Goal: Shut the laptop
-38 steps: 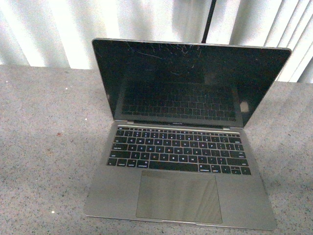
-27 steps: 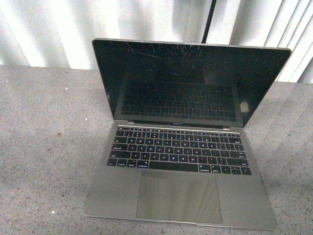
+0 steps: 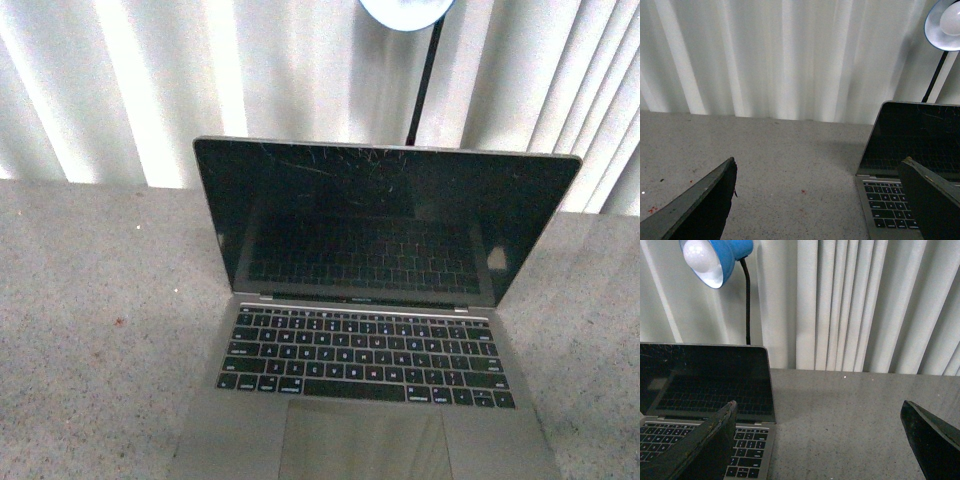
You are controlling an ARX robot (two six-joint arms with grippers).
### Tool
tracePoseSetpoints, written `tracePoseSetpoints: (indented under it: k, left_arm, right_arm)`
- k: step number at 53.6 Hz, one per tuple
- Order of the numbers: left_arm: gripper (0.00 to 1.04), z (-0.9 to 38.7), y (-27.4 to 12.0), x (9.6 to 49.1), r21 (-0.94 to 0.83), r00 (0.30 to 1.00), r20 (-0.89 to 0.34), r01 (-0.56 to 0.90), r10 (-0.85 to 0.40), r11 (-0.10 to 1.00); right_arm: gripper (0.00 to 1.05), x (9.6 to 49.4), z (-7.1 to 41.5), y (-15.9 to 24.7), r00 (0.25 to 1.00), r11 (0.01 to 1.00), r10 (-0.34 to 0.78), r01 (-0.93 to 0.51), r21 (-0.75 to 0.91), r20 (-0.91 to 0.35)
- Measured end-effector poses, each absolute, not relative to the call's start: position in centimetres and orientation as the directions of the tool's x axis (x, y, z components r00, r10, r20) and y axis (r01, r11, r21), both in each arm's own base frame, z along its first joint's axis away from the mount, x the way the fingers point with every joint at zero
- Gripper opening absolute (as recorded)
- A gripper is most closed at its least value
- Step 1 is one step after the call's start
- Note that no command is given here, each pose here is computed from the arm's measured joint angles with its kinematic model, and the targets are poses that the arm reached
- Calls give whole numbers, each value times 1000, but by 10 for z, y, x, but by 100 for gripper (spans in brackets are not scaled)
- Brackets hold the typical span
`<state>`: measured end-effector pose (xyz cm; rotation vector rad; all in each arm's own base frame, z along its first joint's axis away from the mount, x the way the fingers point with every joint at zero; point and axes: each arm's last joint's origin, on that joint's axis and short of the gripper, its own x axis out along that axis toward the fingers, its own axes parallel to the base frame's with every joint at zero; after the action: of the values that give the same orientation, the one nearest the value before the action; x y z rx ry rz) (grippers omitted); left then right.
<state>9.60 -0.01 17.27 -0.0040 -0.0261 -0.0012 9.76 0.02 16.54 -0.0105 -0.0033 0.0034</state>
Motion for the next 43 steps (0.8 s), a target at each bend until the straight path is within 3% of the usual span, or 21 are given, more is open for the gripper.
tracePoseSetpoints:
  k: [27,33,38,43]
  left_arm:
    - [98,173,0,96,-4,1000,26,1,-1,1000]
    - [98,172,1,102,-171,993,-16,-122,121,978]
    - [98,190,-1,123,-256,999,44,4,7,967]
    - [98,222,-8,155,-203,981,135,169,-143,964]
  right_arm:
    - [97,98,165,0,1000,1000,0,0,-10,1]
    - [97,105,167,2,974,993,-78,95,71,-211]
    - [97,126,183,5,980,1000,10,-5,30,-196]
    - [97,156,208,8,983,988,110,-125,-90,-149]
